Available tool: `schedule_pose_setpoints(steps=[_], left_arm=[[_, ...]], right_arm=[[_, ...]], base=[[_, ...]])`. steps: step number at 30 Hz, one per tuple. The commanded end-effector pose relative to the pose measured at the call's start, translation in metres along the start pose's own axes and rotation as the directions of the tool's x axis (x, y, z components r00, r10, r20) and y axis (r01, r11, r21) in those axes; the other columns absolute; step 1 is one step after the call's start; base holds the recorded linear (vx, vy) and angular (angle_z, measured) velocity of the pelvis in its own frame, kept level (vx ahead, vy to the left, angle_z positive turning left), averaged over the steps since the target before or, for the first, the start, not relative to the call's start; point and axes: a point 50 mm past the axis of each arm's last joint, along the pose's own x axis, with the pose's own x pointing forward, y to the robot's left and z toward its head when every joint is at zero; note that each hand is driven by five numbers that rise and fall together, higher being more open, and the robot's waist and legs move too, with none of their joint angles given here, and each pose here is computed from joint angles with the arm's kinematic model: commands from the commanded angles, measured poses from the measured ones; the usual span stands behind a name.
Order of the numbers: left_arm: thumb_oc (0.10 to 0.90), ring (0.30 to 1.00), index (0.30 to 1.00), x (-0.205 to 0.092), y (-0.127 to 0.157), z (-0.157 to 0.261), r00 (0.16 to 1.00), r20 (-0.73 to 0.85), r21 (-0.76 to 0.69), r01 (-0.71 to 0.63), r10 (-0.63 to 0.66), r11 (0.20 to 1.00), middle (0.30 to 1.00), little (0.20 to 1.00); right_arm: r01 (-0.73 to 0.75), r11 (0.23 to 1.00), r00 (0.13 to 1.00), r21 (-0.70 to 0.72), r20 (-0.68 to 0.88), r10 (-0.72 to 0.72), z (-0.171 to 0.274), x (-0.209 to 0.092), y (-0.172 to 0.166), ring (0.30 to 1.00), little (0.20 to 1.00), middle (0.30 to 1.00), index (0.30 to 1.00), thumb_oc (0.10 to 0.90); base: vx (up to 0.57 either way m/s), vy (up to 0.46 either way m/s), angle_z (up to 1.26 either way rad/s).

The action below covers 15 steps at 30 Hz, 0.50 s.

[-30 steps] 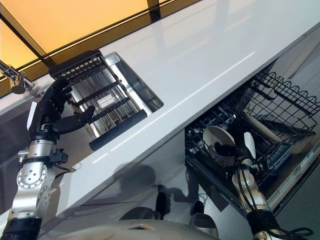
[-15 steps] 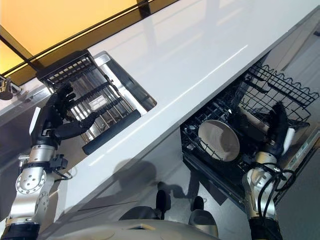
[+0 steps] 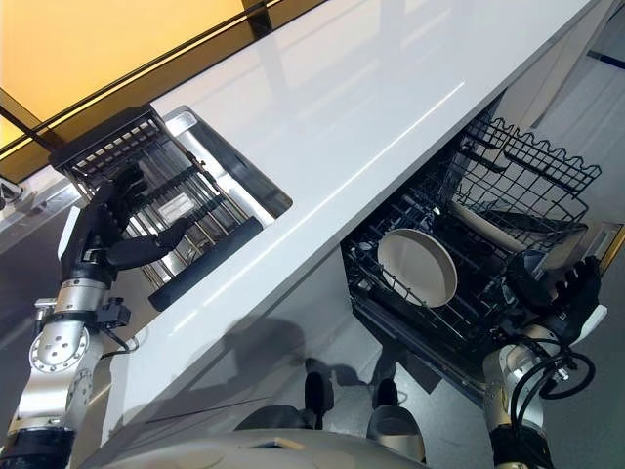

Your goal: Pick up plates and place into dishwasher.

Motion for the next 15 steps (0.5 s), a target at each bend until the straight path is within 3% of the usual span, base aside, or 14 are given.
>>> schedule_pose_setpoints(steps=[1, 11, 15], left_arm=[[0.800, 0.900, 0.900, 0.030, 0.012, 0.048, 0.969, 0.248, 0.008, -0.023, 0.020, 1.000, 0.900, 0.900], [0.800, 0.900, 0.900, 0.050, 0.006, 0.069, 0.949, 0.316, 0.042, 0.008, -0.020, 0.999, 0.900, 0.900], [0.800, 0.900, 0.900, 0.055, 0.007, 0.078, 0.942, 0.335, 0.053, 0.018, -0.034, 0.998, 0.900, 0.900]], right_arm=[[-0.127, 0.987, 0.984, 0.103, 0.137, 0.113, 0.050, 0.033, 0.017, 0.900, 0.900, 0.900, 0.900, 0.800], [-0.198, 0.976, 0.973, 0.088, -0.098, 0.207, 0.037, 0.063, 0.023, 0.900, 0.900, 0.900, 0.900, 0.800], [-0.250, 0.942, 0.933, 0.222, -0.204, 0.296, 0.026, 0.064, 0.030, 0.900, 0.900, 0.900, 0.900, 0.800]], base=[[0.00, -0.047, 0.03], [-0.03, -0.067, 0.08], [-0.01, -0.051, 0.06]])
